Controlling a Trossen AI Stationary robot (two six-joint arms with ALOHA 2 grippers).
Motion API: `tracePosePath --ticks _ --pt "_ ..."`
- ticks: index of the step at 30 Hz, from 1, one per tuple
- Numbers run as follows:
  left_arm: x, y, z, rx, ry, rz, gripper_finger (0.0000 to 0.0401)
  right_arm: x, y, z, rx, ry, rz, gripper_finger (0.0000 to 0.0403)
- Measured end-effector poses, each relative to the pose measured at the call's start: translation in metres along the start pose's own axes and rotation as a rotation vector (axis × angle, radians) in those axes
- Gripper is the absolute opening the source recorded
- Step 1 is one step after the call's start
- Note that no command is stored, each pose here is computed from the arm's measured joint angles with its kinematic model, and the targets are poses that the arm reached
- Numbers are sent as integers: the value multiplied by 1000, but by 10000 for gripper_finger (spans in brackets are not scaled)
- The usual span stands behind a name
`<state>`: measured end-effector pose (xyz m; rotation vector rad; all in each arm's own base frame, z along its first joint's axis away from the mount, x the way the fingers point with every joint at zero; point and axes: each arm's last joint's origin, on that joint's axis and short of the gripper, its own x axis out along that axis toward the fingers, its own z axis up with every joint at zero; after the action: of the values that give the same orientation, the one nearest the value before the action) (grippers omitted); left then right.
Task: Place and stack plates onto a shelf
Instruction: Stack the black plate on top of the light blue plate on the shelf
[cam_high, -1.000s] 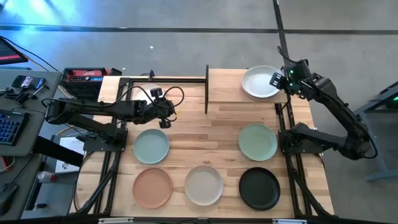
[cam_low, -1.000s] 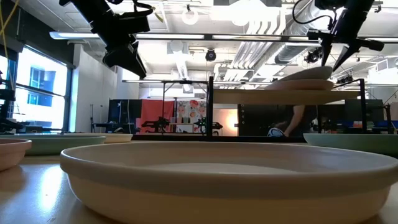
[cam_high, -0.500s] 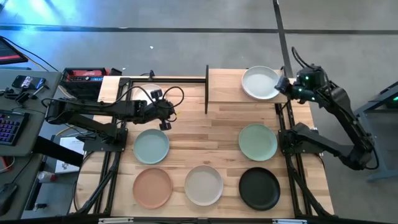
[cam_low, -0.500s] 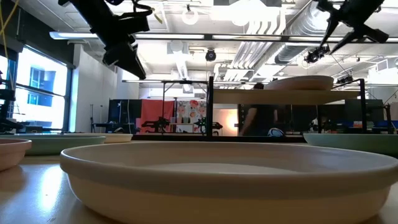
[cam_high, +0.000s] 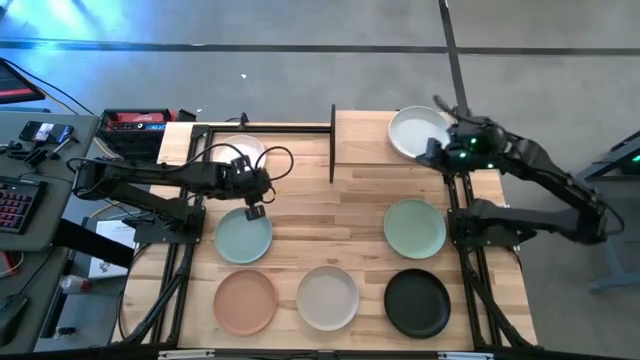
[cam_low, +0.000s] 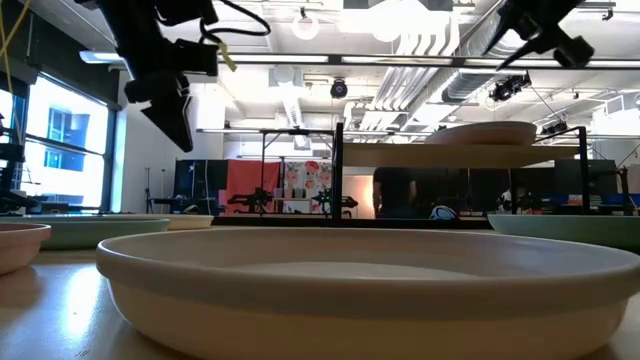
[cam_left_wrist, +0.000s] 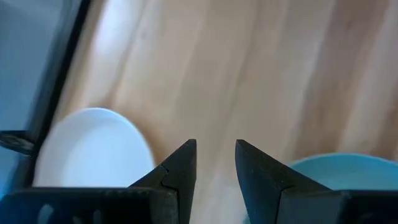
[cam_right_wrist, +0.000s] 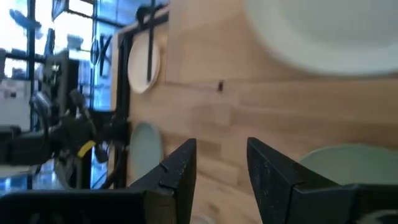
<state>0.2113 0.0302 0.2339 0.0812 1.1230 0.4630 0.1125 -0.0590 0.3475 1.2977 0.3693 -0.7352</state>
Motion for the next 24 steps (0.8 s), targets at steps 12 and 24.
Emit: tracePosePath --ticks 12,24 --pt "0 -3 0 -47 8 -92 102 76 41 -66 -167 241 -94 122" --pt "0 -3 0 -6 6 -93 102 111 55 -153 53 369 -140 122"
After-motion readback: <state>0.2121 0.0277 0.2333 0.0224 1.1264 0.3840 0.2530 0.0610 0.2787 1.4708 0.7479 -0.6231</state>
